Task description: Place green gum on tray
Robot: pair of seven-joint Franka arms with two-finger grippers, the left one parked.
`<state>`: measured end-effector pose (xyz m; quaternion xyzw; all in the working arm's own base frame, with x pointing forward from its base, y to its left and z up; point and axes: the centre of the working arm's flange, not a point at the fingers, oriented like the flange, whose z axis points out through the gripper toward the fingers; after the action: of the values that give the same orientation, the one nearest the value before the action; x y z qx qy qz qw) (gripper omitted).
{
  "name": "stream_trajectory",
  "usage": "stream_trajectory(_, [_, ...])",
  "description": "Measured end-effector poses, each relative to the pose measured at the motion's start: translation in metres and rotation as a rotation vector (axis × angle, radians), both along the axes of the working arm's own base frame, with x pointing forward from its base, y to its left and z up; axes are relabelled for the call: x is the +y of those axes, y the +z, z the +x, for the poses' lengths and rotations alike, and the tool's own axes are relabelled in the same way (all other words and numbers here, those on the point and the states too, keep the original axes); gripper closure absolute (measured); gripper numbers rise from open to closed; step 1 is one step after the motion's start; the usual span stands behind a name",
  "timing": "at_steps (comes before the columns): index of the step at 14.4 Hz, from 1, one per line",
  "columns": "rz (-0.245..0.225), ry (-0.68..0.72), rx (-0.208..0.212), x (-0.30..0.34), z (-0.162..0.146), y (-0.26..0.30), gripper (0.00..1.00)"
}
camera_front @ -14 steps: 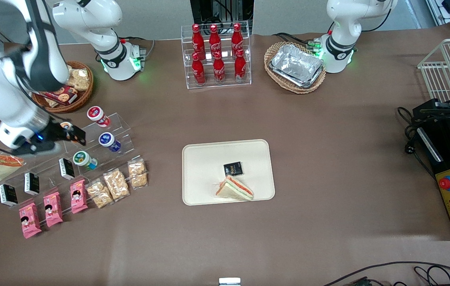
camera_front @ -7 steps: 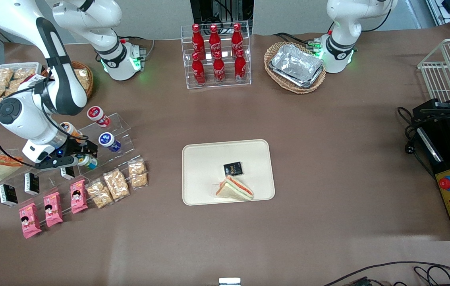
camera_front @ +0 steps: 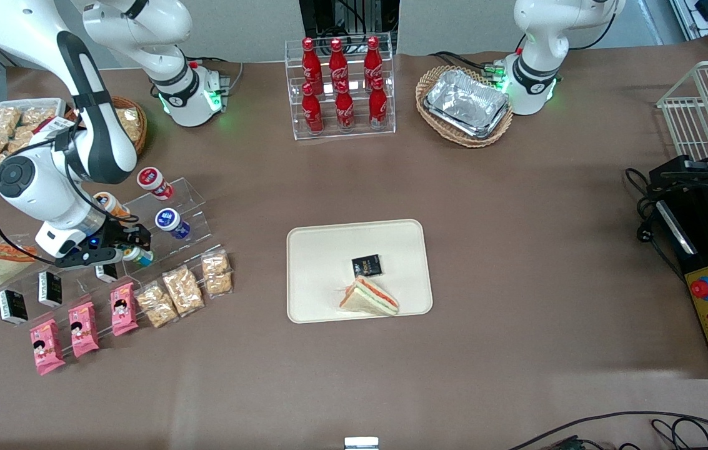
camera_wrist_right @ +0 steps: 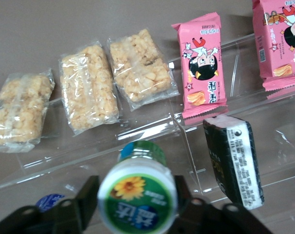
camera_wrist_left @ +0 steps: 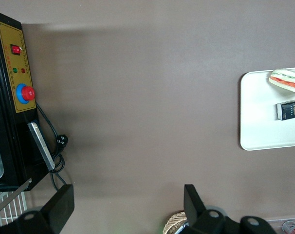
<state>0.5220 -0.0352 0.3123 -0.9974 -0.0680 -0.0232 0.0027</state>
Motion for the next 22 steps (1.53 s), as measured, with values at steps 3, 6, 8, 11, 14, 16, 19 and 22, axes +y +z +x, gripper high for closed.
stream_trajectory(3, [0.0, -0.002, 0.0, -0.001, 0.0, 0.0, 0.41])
stream_trajectory(6, [0.0, -0.002, -0.002, -0.001, 0.0, 0.001, 0.41])
stream_trajectory(8, [-0.008, 0.022, -0.024, -0.002, 0.003, 0.017, 0.41])
stream_trajectory(11, [-0.001, 0.044, 0.03, -0.002, 0.005, 0.105, 0.41])
stream_trajectory(14, [0.008, 0.038, 0.069, 0.006, 0.001, 0.23, 0.41])
stream_trajectory(16, [0.006, -0.017, 0.074, 0.044, -0.001, 0.272, 0.41])
stream_trajectory(19, [0.007, -0.107, 0.105, 0.162, -0.008, 0.262, 0.41])
stream_trajectory(22, [0.012, -0.173, 0.107, 0.28, -0.024, 0.23, 0.41])
